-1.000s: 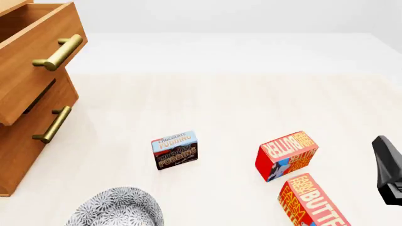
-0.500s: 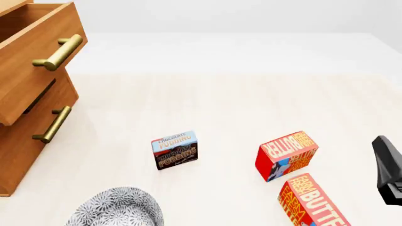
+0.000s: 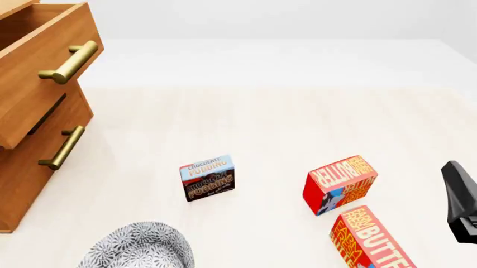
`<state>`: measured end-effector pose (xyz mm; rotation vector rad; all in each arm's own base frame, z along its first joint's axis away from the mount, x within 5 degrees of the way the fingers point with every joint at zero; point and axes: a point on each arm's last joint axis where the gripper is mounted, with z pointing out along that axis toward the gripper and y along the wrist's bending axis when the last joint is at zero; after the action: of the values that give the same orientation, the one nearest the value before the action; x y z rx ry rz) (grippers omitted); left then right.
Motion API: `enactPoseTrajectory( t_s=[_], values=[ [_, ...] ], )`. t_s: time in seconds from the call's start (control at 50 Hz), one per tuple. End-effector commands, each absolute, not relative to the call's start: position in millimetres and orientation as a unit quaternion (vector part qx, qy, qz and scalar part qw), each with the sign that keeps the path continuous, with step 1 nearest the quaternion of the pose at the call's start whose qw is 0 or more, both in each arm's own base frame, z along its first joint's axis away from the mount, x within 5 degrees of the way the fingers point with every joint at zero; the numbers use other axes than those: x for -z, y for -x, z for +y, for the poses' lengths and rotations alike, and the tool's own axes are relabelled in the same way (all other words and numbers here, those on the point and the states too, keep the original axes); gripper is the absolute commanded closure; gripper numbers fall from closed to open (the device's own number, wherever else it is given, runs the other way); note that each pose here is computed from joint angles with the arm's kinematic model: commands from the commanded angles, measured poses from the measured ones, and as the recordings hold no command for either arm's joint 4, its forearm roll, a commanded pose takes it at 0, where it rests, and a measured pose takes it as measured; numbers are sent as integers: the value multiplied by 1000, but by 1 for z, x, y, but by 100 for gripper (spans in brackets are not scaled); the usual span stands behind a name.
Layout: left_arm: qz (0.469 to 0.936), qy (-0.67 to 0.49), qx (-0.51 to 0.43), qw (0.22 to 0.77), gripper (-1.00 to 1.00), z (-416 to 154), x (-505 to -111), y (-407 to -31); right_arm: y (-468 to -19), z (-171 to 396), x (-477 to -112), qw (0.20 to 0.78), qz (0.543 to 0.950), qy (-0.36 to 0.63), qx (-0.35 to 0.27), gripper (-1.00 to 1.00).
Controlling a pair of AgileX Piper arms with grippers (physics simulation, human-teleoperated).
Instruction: Put the chocolate pudding in the top drawer of the cabinet and close it.
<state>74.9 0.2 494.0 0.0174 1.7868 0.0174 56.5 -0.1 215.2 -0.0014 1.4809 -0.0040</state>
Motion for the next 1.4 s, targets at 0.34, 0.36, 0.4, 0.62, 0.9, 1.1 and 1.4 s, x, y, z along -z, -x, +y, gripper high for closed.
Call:
enactPoseTrajectory(
  t_s=[0.34,0.36,0.4,0.62,0.9,1.1,1.4],
  values=[
    [832,35,-10,554,-100,6,-484,-107,-56,0,-215,738,675,1,2,-100],
    [835,39,1,548,-100,5,-485,-109,-56,0,-215,738,675,1,2,-100],
    [834,41,-4,550,-100,6,-488,-109,-56,0,-215,738,675,1,2,-100],
    [849,47,-10,526,-100,10,-476,-129,-56,0,-215,738,675,1,2,-100],
    [862,40,-11,505,-100,11,-448,-163,-56,0,-215,738,675,1,2,-100],
    [872,45,-4,487,-100,11,-423,-184,-56,0,-215,738,675,1,2,-100],
    [880,41,-7,474,-100,12,-400,-194,-56,0,-215,738,675,1,2,-100]
  ],
)
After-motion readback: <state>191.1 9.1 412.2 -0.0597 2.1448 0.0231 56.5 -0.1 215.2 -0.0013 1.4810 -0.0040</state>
